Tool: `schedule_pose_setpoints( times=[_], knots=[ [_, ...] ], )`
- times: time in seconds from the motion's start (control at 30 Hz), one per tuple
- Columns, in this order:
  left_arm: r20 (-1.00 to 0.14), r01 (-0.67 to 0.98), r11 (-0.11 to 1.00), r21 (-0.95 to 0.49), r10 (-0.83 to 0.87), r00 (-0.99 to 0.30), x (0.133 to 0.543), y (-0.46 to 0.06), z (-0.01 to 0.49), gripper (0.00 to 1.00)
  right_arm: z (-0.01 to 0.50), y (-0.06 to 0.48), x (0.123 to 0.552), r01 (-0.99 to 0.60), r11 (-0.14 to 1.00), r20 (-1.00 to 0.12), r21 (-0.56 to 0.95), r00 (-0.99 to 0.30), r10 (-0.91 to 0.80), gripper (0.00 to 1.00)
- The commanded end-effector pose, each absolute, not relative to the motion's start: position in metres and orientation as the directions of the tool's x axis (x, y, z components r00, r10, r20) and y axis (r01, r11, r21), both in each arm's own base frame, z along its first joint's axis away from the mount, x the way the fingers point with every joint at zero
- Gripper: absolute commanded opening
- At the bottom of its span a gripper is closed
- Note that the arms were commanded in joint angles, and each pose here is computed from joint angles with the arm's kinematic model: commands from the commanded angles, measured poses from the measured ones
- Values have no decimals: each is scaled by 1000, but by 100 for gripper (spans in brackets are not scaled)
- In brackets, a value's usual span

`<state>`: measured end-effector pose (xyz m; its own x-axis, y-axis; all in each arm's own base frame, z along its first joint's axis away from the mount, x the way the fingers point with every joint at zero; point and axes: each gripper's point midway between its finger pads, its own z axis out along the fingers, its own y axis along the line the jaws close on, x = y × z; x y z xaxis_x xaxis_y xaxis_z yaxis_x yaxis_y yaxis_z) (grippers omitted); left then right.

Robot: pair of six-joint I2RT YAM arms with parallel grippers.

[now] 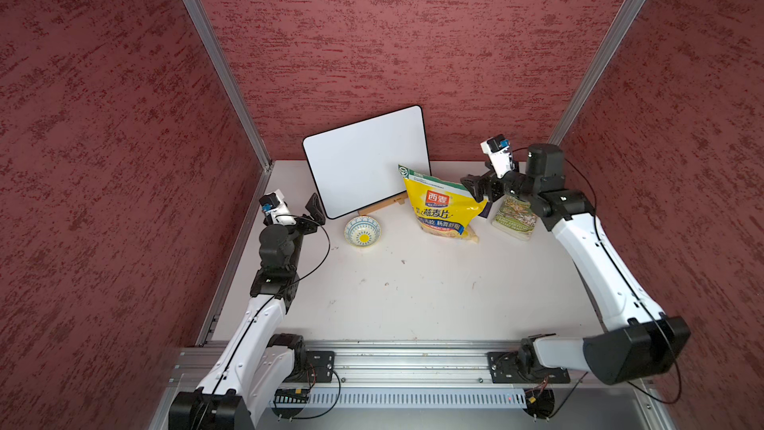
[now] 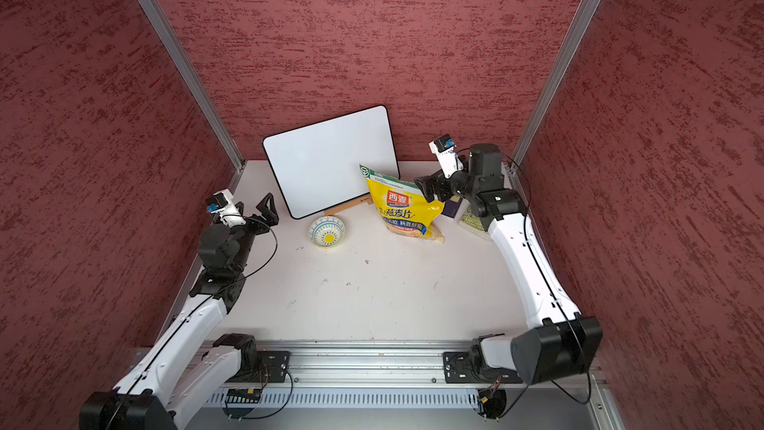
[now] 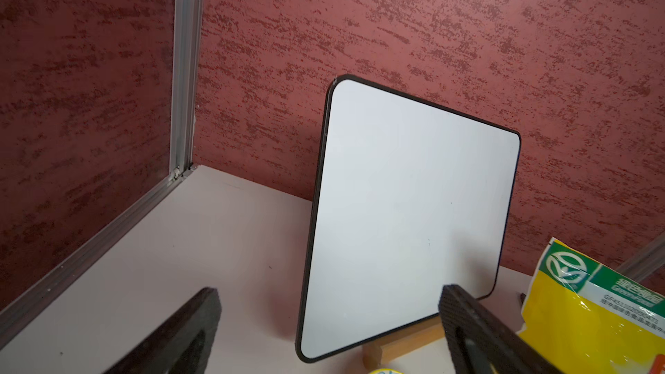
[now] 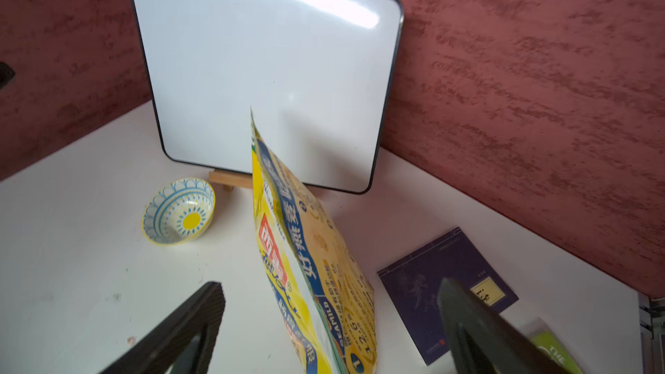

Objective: Pour the oats into the breakfast bowl
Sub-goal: Adjust the oats bag at the center of the board.

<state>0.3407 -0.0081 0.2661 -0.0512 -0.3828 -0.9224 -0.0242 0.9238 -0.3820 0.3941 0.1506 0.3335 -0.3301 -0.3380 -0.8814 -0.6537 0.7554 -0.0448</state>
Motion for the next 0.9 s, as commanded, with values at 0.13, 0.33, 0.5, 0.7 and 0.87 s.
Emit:
schedule_pose_setpoints(
  times=[0.13,0.33,0.5,0.7,0.87],
  knots=[
    [-832,21,858,-513,-490,-260,326,-35,224,100,264,189,383,-853,515,-566,-81,-386,-728,90],
    [-835,26,860,-510,-487,-255,323,-35,228,100,252,188,407,-847,524,-441,-90,-438,-783,68],
    [-838,29,862,-507,-485,-251,322,-35,232,100,250,191,407,-847,518,-414,-120,-432,-802,52],
    [-843,35,863,-505,-483,-237,320,-35,237,100,260,198,397,-840,532,-439,-103,-441,-782,18],
    [-842,47,860,-508,-484,-237,318,-37,240,100,280,202,389,-793,603,-484,-85,-496,-721,0]
  ],
)
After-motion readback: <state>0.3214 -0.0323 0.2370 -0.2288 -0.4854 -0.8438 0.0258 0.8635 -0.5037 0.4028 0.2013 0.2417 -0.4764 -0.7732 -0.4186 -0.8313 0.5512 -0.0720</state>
